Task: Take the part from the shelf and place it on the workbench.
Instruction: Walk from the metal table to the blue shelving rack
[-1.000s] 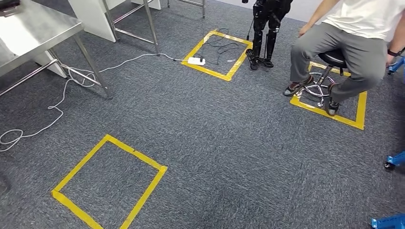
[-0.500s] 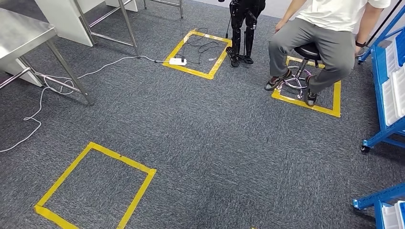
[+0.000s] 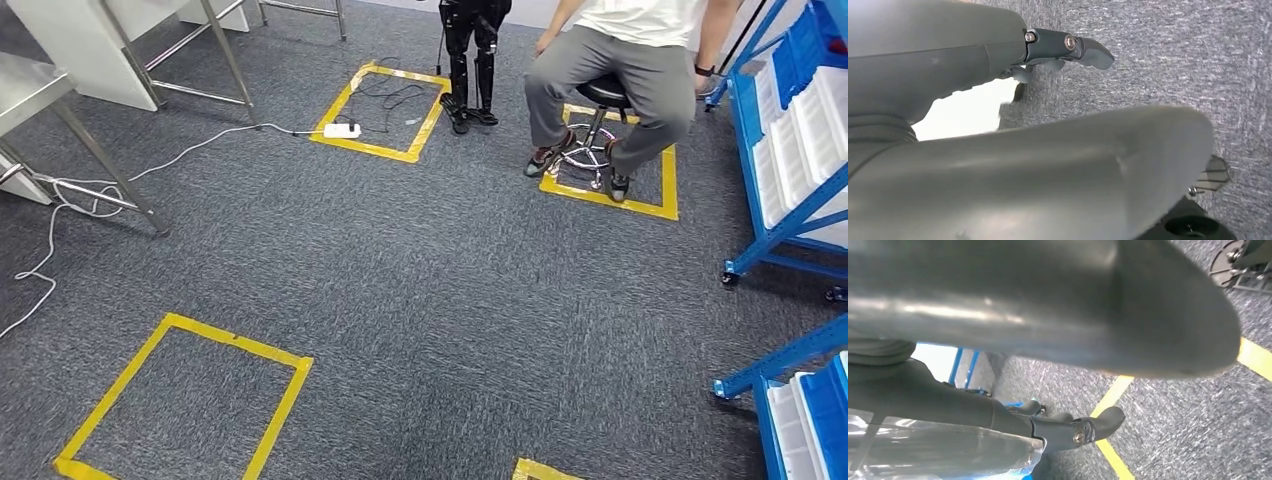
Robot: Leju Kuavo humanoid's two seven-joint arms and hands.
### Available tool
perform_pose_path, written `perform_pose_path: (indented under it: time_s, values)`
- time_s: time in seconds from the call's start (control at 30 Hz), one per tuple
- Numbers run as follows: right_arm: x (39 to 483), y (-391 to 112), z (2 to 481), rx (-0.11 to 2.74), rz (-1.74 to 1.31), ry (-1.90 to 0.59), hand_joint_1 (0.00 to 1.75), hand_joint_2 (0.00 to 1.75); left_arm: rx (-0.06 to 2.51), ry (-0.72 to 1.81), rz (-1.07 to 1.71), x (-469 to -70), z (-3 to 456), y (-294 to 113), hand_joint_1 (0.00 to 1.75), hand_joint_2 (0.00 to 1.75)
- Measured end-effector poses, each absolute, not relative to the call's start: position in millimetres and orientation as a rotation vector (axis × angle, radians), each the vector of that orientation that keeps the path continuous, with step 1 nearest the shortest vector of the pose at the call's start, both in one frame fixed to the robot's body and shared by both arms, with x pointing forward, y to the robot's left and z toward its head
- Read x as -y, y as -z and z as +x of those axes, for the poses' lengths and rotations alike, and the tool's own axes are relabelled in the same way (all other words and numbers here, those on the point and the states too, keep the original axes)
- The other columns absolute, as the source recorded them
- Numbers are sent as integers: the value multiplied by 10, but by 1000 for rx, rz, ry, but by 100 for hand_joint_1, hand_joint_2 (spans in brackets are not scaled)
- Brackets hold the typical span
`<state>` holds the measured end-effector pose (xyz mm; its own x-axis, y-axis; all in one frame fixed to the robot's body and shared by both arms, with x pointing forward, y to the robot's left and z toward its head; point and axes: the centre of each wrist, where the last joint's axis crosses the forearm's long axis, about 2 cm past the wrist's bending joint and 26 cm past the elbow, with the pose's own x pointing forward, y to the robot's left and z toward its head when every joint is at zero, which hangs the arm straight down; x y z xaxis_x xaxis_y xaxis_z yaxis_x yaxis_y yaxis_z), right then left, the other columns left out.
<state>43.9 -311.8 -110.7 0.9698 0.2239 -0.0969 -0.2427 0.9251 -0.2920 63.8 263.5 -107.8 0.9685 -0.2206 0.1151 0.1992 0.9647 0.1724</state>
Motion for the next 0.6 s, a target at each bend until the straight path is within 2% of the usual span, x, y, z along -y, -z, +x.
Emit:
perform_pose_path:
  time_s: [0.6]
  values:
    - [3096,1109,426,-68,-304,-242,0,0,128,223,165,-2650,623,1081,0,0]
